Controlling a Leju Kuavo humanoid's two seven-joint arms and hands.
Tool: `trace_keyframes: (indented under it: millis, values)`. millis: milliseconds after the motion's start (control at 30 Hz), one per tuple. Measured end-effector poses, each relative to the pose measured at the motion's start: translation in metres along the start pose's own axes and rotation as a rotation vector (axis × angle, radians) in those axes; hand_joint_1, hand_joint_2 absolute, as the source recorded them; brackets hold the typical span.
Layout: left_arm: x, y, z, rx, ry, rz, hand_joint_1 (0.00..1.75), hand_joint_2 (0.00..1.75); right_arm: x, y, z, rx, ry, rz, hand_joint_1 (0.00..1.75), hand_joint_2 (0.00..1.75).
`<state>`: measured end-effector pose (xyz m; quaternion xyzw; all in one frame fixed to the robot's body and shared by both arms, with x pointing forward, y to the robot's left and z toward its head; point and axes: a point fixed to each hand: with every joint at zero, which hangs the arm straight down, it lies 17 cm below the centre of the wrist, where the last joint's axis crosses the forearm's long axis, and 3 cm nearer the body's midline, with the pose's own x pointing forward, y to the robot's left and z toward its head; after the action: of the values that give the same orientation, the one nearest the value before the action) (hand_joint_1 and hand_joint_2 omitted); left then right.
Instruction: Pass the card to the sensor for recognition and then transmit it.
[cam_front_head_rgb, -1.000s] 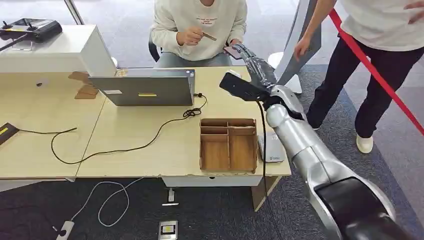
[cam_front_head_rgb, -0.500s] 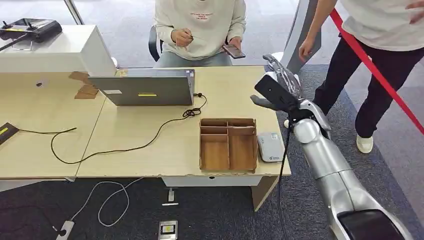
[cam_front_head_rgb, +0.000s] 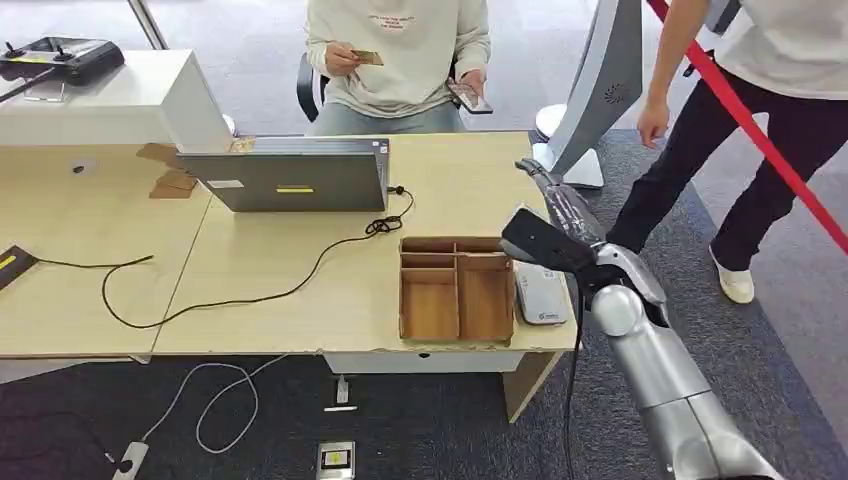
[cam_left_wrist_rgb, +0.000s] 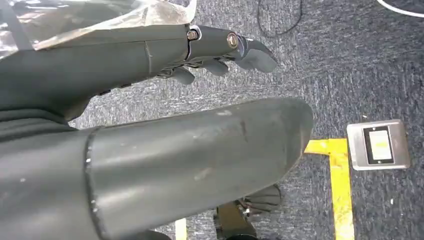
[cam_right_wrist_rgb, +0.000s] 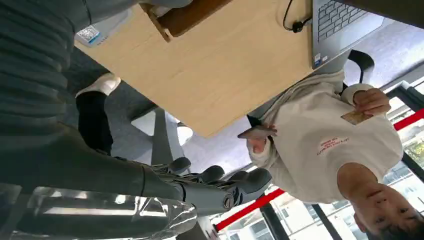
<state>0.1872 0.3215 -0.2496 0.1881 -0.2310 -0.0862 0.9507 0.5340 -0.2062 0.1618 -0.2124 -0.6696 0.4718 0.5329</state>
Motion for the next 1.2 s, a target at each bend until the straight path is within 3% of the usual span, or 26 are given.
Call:
trace_keyframes:
  millis: [367, 767, 1200]
  values:
    - [0.000, 0.002, -0.001, 0.003, 0.002, -0.011, 0.00, 0.00, 0.011, 0.015, -0.001, -0.003, -0.021, 0.074, 0.00, 1.75]
    - [0.001, 0.000, 0.000, 0.000, -0.006, -0.038, 0.00, 0.00, 0.005, 0.003, -0.007, -0.097, 0.037, 0.337, 0.00, 1.75]
    - [0.000, -0.001, 0.000, -0.001, 0.007, -0.036, 0.00, 0.00, 0.005, 0.014, -0.009, -0.097, 0.042, 0.336, 0.00, 1.75]
